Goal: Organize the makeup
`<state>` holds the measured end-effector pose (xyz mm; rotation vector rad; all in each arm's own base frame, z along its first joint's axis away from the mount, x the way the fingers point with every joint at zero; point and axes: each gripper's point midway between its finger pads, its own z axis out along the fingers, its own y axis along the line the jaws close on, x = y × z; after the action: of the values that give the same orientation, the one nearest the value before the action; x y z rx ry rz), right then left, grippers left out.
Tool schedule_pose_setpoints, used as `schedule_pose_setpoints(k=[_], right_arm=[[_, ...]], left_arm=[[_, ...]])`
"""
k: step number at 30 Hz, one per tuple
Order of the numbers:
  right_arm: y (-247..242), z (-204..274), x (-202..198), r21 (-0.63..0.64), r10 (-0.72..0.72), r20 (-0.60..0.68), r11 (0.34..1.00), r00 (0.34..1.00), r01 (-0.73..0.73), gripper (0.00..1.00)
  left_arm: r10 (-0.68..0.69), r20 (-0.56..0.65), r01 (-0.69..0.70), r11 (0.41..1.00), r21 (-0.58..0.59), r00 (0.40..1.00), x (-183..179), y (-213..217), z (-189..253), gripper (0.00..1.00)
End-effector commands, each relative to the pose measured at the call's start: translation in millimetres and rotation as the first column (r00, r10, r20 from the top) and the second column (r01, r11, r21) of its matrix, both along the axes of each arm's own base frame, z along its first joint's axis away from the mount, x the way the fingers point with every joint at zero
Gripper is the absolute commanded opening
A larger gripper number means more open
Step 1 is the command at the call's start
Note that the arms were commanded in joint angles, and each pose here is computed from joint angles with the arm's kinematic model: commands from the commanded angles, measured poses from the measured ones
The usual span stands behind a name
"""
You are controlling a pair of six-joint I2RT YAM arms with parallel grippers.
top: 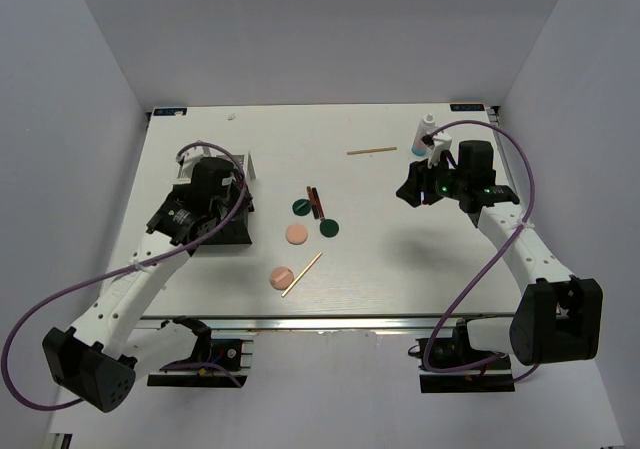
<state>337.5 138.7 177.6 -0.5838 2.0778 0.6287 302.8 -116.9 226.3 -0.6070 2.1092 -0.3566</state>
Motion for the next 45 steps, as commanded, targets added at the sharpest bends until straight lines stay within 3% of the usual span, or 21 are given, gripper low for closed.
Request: schedule_pose_setpoints(k=[1, 3, 4, 6, 7, 11, 17, 22, 28, 35, 39, 45], right_arm=[[1, 14, 2, 0.026, 0.001, 0.048, 1.000, 0.999, -0.003, 0.58], [1, 15, 2, 0.032, -0.002, 0.048, 0.999, 0.999, 0.000, 0.58], [2, 14, 1, 0.037, 0.001, 0.045, 0.999, 0.999, -0.003, 0.58], [4, 13, 0, 0.048, 0.004, 0.036, 0.999, 0.999, -0.005, 0.58], [4, 12, -1, 0.050, 0.002, 0.032, 0.999, 0.999, -0.004, 0.58], [4, 9, -4, 0.051, 0.003, 0.028, 0.999, 1.000, -0.004, 0.58], [5, 8, -9, 0.061, 0.009, 0.022, 0.998, 1.000, -0.010, 0.58], [4, 7, -13, 0.064, 0.007, 0.022, 0.998, 1.000, -0.008, 0.58], [4, 3, -18, 0.066, 0.001, 0.017, 0.998, 1.000, -0.002, 0.58], [1, 3, -14, 0.058, -0.010, 0.026, 0.998, 1.000, 0.009, 0.58], [2, 4, -12, 0.059, -0.009, 0.027, 0.998, 1.000, 0.007, 0.58], [5, 4, -7, 0.067, -0.001, 0.016, 0.998, 1.000, 0.000, 0.58]], left_arm=[[0.058, -0.088, -0.081, 0.955, -0.284, 0.994, -24, -16, 21, 0.00], [0.107, -0.133, -0.149, 0.920, -0.362, 0.985, -34, -16, 24, 0.00], [0.172, -0.149, -0.221, 0.870, -0.441, 0.974, -36, -14, 32, 0.00], [0.278, -0.207, -0.344, 0.820, -0.457, 0.938, -44, 1, 26, 0.00], [0.342, -0.235, -0.415, 0.759, -0.502, 0.910, -43, 7, 29, 0.00], [0.430, -0.312, -0.529, 0.633, -0.565, 0.848, -42, 16, 20, 0.00], [0.373, -0.442, -0.578, 0.508, -0.639, 0.816, -17, 7, -6, 0.00], [0.432, -0.410, -0.587, 0.459, -0.667, 0.804, 12, 37, 18, 0.00], [0.456, -0.418, -0.583, 0.319, -0.747, 0.786, 37, 66, 35, 0.00], [0.468, -0.514, -0.650, 0.188, -0.737, 0.719, 30, 82, 14, 0.00], [0.527, -0.549, -0.692, 0.107, -0.714, 0.649, 19, 95, 3, 0.00], [0.586, -0.581, -0.736, 0.041, -0.676, 0.565, 6, 108, -19, 0.00]])
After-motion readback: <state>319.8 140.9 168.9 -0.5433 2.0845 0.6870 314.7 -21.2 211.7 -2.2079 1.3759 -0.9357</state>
